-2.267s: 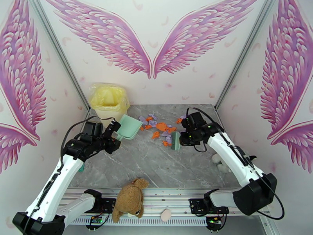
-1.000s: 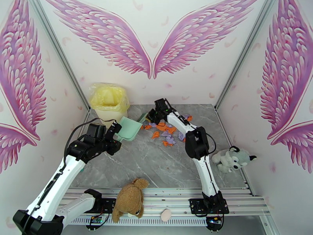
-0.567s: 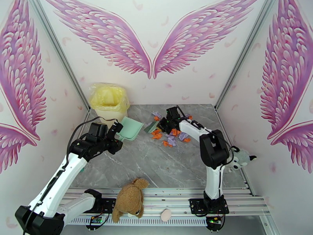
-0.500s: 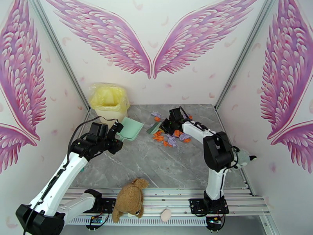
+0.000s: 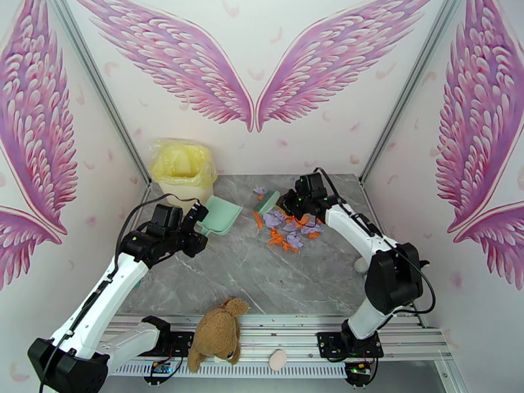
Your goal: Sweep away the paper scraps from the table
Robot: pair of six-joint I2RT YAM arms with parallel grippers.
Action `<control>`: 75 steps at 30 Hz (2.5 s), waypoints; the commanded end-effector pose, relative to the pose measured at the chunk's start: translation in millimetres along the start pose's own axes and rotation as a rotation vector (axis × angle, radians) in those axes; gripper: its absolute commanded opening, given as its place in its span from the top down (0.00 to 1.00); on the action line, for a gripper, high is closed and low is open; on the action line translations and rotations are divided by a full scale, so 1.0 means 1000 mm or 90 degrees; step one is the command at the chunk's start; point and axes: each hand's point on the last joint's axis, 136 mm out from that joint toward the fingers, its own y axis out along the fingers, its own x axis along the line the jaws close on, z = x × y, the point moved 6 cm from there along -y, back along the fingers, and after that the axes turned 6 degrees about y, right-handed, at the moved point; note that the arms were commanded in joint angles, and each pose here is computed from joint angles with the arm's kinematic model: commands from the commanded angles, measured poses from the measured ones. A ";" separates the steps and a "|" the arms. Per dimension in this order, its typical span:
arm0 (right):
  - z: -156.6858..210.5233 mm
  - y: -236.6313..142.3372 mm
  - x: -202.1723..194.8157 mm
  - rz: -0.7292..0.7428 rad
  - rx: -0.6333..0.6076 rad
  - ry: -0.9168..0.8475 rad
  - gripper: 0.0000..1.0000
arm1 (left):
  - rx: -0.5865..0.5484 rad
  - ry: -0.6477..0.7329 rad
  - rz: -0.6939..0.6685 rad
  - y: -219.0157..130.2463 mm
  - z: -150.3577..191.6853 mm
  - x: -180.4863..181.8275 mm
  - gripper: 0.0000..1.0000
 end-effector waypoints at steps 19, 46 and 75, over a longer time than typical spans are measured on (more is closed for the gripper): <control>-0.084 0.163 -0.014 0.048 -0.037 0.127 1.00 | 0.000 0.011 0.002 0.001 0.003 -0.001 1.00; -0.006 0.013 -0.083 0.017 0.012 0.103 1.00 | 0.007 0.009 0.030 0.016 0.001 -0.007 1.00; -0.138 -0.074 -0.032 0.636 -0.105 -0.535 1.00 | 0.296 0.274 0.008 0.125 0.015 -0.025 1.00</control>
